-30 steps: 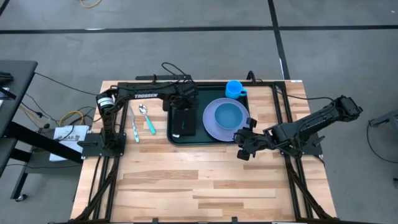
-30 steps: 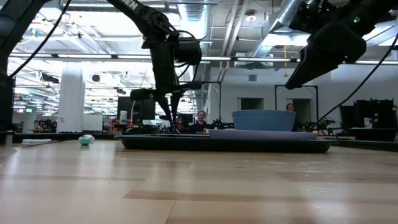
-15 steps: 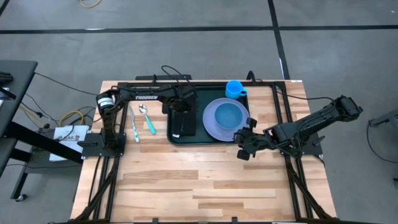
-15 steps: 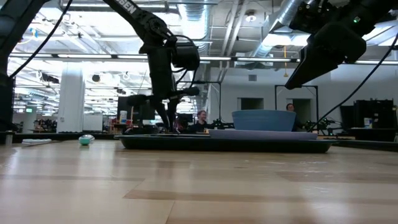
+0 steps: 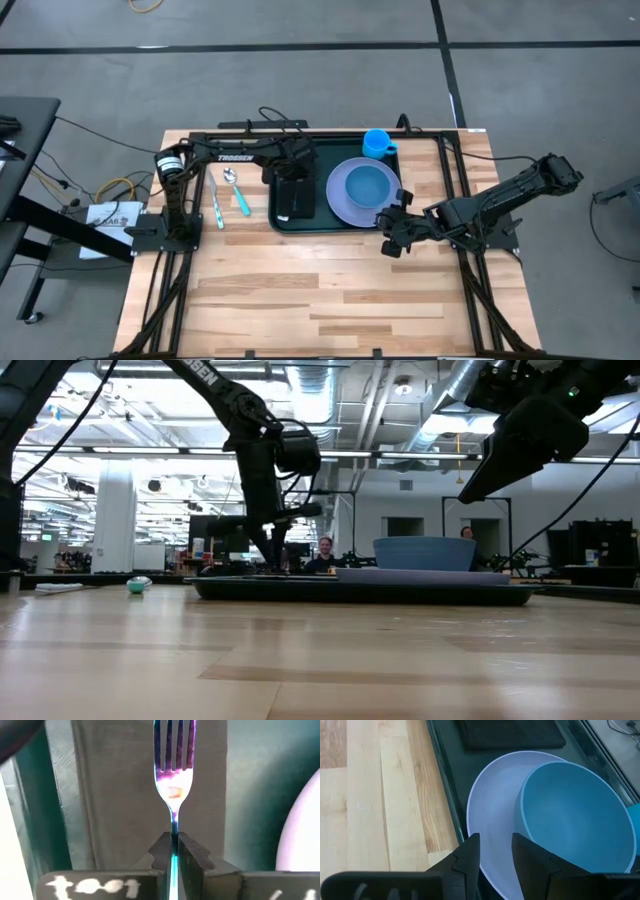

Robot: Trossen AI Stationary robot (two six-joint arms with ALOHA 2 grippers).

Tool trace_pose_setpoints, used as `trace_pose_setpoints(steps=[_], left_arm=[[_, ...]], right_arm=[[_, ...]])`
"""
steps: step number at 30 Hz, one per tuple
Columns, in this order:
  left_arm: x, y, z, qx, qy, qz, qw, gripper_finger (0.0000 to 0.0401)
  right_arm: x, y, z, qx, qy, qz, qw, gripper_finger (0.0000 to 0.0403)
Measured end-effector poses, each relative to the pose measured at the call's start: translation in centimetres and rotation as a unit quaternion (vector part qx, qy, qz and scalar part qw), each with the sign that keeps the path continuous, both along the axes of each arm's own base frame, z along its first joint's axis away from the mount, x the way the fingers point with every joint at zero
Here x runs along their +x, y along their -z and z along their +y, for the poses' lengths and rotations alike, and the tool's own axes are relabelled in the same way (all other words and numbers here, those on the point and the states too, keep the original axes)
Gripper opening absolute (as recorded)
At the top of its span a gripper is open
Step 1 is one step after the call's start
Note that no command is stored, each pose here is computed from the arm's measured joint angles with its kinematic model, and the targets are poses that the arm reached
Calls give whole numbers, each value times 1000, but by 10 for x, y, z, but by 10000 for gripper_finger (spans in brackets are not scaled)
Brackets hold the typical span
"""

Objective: Set up tray
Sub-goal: Put the iridescent fork on the black napkin, then put the green spoon on the black napkin

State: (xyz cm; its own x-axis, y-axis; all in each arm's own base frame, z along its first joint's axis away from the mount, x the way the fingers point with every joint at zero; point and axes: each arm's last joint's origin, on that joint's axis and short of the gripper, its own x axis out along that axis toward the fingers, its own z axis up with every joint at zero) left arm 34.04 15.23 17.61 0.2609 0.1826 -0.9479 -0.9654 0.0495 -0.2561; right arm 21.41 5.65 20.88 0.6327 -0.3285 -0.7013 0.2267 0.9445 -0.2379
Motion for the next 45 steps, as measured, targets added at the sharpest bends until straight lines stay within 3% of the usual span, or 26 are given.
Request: trace_pose_setpoints(steps=[7, 39, 45], left_arm=[[-3, 10, -4, -4, 1, 1, 1000, 11], [-1, 9, -3, 4, 11, -8, 1000, 28], [0, 4, -3, -7, 47, -5, 999, 27]], right_arm=[[0, 0, 0, 0, 0, 0, 1000, 107], [0, 0, 0, 0, 0, 0, 1000, 107], [0, 0, 0, 0, 0, 0, 1000, 107]])
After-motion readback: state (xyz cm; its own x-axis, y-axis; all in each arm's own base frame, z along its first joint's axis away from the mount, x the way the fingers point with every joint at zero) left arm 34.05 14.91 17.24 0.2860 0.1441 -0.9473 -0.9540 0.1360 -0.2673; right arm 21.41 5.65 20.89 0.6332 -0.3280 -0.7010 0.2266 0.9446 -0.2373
